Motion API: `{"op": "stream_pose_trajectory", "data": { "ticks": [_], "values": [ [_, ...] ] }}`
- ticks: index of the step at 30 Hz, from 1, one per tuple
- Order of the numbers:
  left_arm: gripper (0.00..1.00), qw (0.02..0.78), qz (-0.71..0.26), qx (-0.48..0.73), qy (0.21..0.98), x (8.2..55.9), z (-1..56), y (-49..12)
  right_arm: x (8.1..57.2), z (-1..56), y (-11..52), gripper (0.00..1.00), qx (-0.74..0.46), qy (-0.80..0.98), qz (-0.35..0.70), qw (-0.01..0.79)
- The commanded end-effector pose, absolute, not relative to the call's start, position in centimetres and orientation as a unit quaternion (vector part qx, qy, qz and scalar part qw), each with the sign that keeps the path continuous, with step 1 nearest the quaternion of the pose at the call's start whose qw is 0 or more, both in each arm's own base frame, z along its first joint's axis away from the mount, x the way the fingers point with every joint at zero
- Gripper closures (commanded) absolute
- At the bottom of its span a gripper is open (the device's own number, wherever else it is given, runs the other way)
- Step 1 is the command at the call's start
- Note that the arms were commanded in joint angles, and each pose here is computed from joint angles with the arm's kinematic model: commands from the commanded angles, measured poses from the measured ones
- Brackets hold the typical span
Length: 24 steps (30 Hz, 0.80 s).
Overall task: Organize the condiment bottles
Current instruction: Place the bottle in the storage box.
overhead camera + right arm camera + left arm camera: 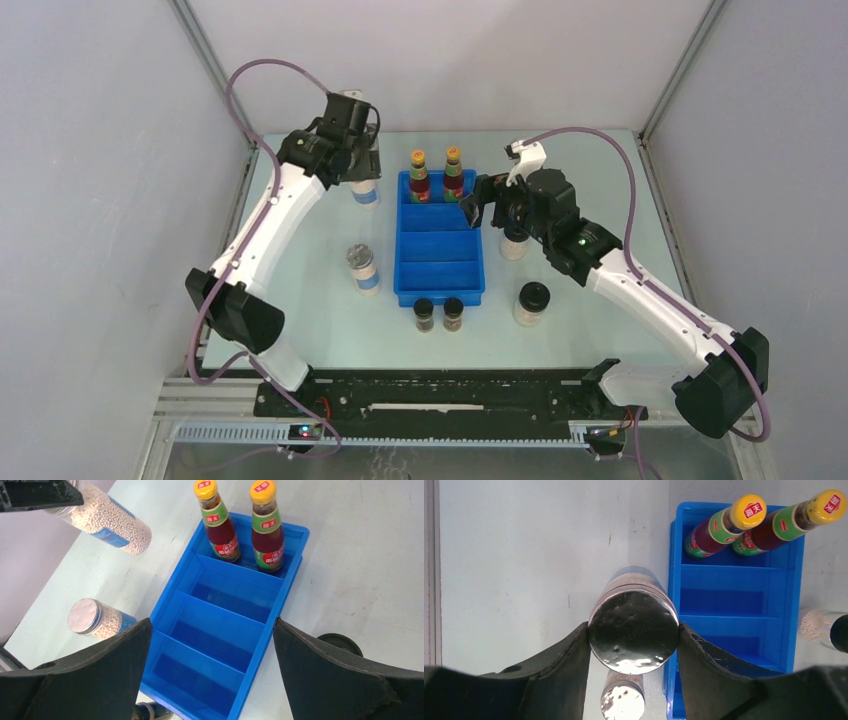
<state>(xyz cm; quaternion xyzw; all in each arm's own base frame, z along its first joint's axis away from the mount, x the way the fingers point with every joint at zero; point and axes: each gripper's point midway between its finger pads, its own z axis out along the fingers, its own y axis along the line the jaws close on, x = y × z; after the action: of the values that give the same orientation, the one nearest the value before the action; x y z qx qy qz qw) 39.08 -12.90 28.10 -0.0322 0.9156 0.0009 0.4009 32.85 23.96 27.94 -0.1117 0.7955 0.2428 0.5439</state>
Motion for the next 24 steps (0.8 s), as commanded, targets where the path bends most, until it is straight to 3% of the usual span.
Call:
{"op": "stream_pose_trajectory", "data": {
  "ticks": [1, 24],
  "values": [
    [1.00, 0.454, -0.017, -0.025, 0.890, 39.8, 32.5, -13.9, 33.6, 29.8, 22.2, 0.00, -0.061, 0.782, 0.242, 0.571],
    [1.00, 0.420, -0.063, 0.035, 0.905, 38.9, 31.9, -19.3, 36.8, 29.3, 16.6, 0.00, 0.060, 0.786, 0.206, 0.579]
  ]
}}
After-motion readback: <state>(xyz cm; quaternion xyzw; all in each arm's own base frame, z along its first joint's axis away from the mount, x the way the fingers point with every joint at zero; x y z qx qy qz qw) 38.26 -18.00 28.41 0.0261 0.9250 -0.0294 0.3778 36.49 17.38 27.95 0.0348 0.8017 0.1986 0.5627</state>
